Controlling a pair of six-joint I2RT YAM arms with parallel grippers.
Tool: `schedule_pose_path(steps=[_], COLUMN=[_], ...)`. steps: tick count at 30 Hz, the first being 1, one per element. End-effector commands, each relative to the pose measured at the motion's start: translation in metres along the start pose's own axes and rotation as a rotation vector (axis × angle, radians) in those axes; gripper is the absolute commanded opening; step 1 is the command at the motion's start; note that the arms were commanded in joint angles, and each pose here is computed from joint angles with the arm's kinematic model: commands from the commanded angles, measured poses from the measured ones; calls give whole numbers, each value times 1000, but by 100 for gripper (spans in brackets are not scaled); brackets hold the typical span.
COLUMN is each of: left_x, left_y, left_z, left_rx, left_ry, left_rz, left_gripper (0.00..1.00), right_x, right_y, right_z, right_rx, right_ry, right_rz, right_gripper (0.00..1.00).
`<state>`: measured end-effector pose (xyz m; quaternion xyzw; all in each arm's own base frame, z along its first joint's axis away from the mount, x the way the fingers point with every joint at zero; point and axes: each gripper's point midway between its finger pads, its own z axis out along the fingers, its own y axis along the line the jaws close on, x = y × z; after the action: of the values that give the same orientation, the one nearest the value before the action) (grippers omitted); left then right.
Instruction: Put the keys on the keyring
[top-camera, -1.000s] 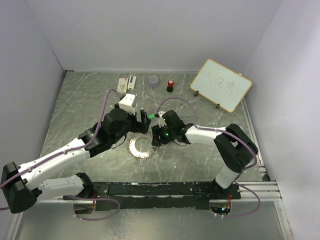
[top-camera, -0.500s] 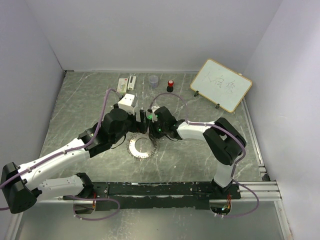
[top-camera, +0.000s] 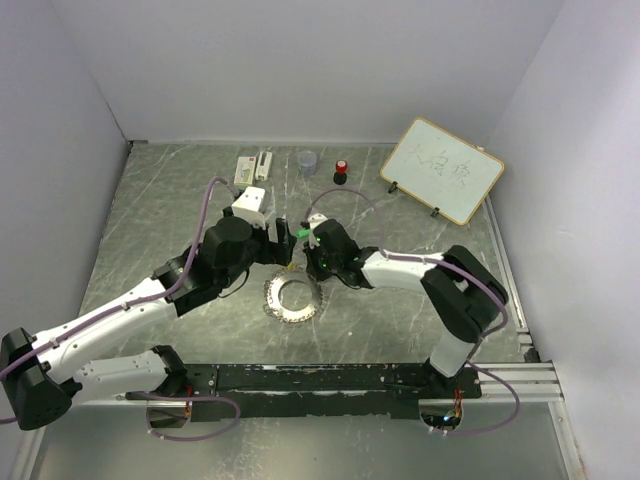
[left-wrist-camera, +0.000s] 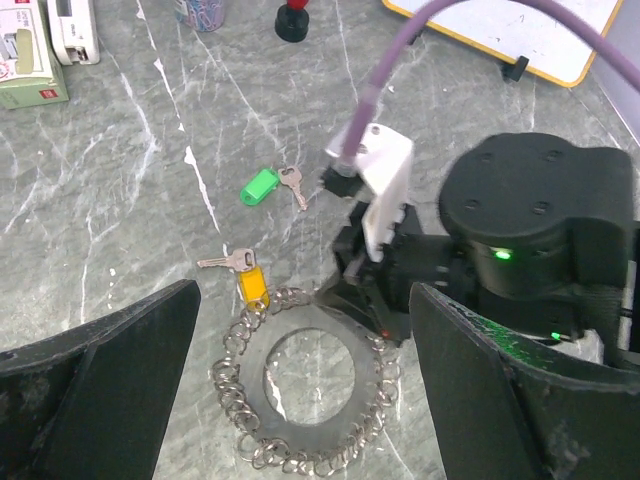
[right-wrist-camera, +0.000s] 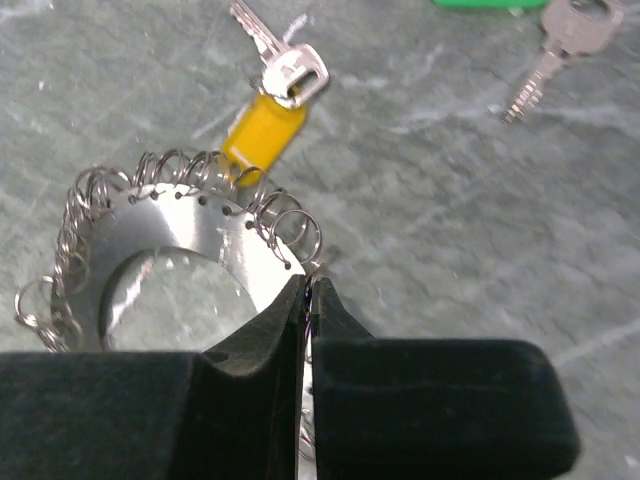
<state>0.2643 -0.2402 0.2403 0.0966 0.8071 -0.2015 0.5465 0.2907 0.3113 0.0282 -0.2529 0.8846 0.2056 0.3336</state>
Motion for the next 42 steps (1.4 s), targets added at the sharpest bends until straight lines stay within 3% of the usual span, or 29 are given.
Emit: schedule_pose_path(steps=[1,7,19,42], left_x=[-9,-15,-16,-19], left_y=[7,5,-16,-32], left_z=[-5,-8,-6,-2], left_rx=[-24,5,127,212], left_ry=[-26,-65,-84,-105], left_rz=[-5,-17,27,71], left_gripper=[97,96,95,94], right_x=[-11,-63,-125,-185], right_y=[-4,5,10,22], right_z=[-29,-77,-150,-226], right_rx=[22,3,24,28], right_ry=[-72,-285,-531,-746], right_rz=[-44,-81,-127,-237], right_gripper=[0,0,0,0])
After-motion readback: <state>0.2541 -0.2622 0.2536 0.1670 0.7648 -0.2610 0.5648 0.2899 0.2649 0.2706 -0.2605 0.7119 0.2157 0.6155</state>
